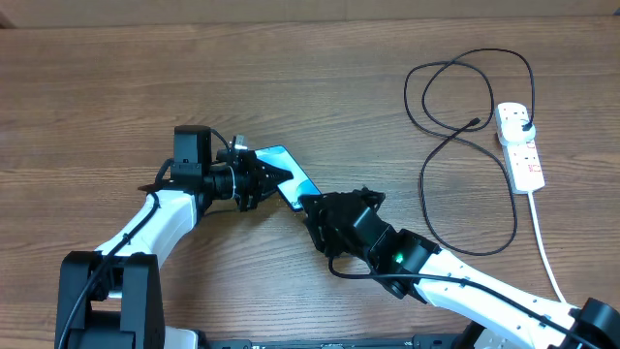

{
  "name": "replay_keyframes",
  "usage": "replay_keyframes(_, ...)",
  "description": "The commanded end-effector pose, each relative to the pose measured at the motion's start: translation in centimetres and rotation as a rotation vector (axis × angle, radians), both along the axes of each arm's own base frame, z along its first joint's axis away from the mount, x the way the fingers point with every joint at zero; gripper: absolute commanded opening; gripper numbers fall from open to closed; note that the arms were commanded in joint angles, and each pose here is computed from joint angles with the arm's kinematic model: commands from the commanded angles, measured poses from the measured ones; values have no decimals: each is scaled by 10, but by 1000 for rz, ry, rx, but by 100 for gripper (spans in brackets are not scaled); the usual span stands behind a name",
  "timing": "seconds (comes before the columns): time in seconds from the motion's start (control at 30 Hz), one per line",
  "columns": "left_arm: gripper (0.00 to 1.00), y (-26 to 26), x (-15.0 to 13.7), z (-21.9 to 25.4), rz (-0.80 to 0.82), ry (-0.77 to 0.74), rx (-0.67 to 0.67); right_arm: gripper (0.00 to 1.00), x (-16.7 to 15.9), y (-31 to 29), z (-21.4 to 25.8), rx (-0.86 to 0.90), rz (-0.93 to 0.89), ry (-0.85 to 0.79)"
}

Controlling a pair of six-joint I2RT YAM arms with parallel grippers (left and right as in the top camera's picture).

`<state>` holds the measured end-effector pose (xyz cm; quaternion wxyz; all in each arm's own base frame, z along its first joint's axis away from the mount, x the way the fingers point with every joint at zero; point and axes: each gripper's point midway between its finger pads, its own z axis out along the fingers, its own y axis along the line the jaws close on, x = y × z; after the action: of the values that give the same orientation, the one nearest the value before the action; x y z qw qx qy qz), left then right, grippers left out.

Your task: Plug charger to phone and switch on socket

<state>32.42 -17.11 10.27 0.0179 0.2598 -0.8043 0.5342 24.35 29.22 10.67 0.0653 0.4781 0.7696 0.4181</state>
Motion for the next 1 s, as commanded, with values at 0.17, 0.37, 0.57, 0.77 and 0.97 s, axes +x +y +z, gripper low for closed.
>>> replay_keyframes(0.17, 4, -1, -12, 1, -60, -12, -1, 47, -13, -25, -29, -151, -26, 62)
replay_keyframes(0.37, 4, -4, -30, 1, -124, 12, -34, 52, -13, -45, -40, -297, 6, 16)
replay_keyframes(0.57, 4, -9, -38, 10, -169, 3, -90, 73, -13, -71, -50, -434, -25, 8)
replay_keyframes(0.77, 4, -12, -42, 18, -193, 0, -139, 85, -16, -83, -55, -493, -41, 20)
replay_keyframes(0.97, 4, -12, -42, 18, -195, -4, -138, 100, -22, -90, -59, -526, -35, 45)
